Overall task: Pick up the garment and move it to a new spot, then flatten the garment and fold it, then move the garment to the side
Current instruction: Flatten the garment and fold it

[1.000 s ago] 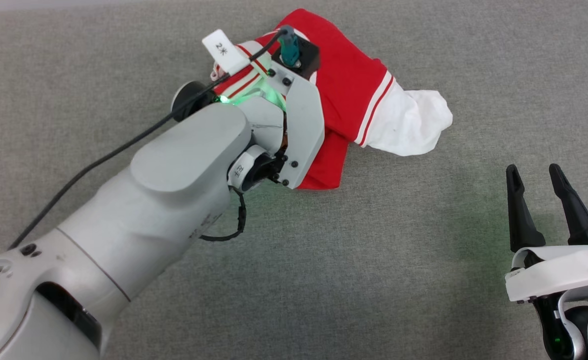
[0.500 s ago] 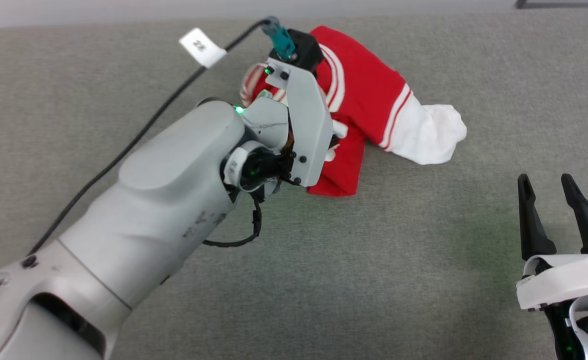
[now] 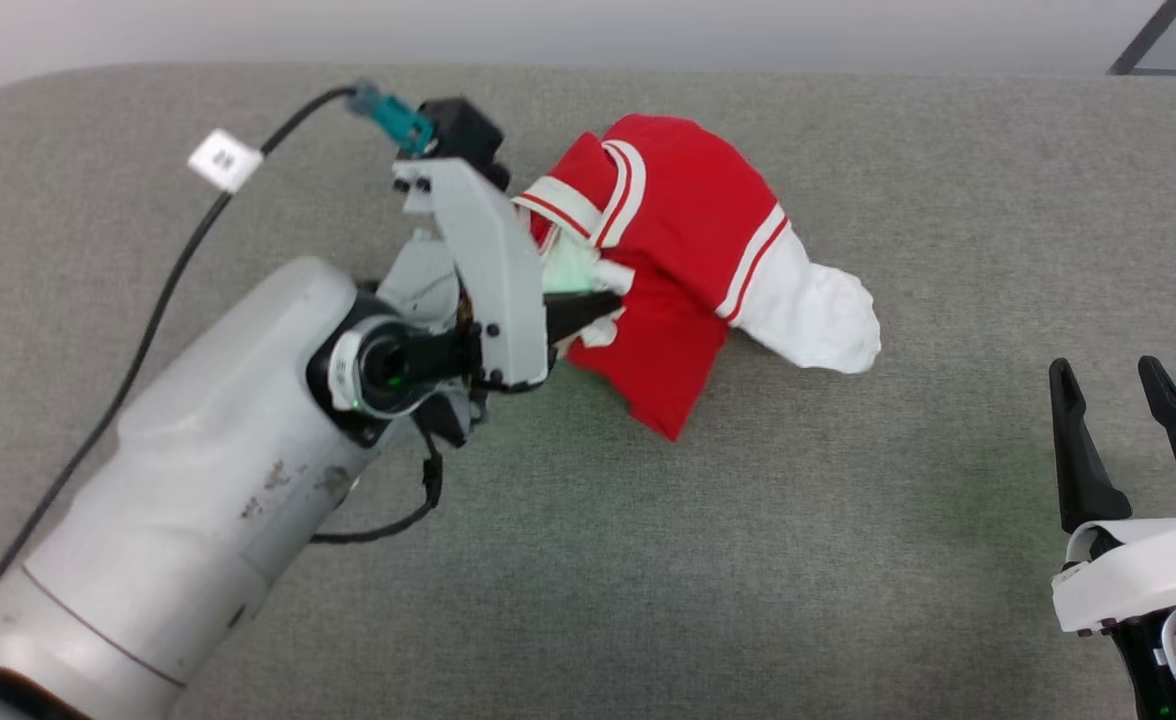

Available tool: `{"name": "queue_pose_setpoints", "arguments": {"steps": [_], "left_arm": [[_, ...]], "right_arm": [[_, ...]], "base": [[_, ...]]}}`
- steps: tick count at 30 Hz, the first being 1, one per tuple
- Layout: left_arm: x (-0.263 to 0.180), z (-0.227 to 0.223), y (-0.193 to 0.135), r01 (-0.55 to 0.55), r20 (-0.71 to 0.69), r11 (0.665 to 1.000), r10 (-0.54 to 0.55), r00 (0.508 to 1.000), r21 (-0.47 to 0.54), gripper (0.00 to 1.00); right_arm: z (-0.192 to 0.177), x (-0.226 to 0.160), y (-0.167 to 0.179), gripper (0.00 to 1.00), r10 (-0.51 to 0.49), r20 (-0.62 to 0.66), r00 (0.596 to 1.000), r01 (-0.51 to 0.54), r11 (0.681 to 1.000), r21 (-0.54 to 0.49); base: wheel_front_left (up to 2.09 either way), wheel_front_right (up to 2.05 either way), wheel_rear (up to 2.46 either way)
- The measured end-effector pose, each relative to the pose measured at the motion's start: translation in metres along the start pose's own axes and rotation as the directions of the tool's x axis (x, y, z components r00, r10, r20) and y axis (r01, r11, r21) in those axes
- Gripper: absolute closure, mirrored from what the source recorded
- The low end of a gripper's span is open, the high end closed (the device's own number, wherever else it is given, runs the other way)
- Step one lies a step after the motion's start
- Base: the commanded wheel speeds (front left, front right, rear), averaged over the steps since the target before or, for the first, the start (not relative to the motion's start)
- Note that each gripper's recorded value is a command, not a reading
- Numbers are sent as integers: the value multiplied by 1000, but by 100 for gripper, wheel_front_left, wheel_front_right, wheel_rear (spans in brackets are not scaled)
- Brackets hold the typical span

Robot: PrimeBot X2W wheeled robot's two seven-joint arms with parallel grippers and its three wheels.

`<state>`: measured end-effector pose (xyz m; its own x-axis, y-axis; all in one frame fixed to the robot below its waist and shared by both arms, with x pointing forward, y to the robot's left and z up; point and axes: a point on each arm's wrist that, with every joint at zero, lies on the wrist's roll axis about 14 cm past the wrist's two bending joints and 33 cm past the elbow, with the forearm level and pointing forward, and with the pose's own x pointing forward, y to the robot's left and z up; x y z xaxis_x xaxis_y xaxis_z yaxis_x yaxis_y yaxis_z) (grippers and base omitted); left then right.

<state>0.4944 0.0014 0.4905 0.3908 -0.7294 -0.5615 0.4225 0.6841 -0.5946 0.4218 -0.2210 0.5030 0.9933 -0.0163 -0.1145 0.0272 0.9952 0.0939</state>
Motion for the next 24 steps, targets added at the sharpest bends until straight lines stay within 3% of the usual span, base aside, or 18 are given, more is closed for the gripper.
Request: {"name": "queue_pose_setpoints", "arguments": {"steps": [6,8,9,10,11,12,24], "left_arm": [[13,-32,27,-35,-67,998,32,997,-46,100],[17,-36,31,-44,-79,998,40,996,-38,91],[19,-37,33,-49,-83,998,46,995,-28,77],[20,-37,35,-55,-81,998,53,995,-19,55],[20,-35,37,-59,-80,998,58,995,-3,4],[19,-33,38,-65,-78,998,66,995,14,0],[0,-21,33,-106,-90,980,122,988,167,0]], "right_arm": [[-3,6,2,0,11,-15,1000,-11,1000,-8],[-4,7,2,0,9,-18,1000,-9,1000,-10],[-5,7,1,0,8,-19,1000,-8,1000,-11],[-5,7,1,0,7,-20,1000,-7,1000,-11],[-6,7,0,0,5,-21,1000,-6,1000,-11],[-6,7,0,0,5,-22,1000,-5,1000,-11],[-7,6,6,0,13,-16,1000,-13,1000,9]], "base": [[0,0,0],[0,0,0],[0,0,0],[0,0,0],[0,0,0],[0,0,0],[0,0,0]]}}
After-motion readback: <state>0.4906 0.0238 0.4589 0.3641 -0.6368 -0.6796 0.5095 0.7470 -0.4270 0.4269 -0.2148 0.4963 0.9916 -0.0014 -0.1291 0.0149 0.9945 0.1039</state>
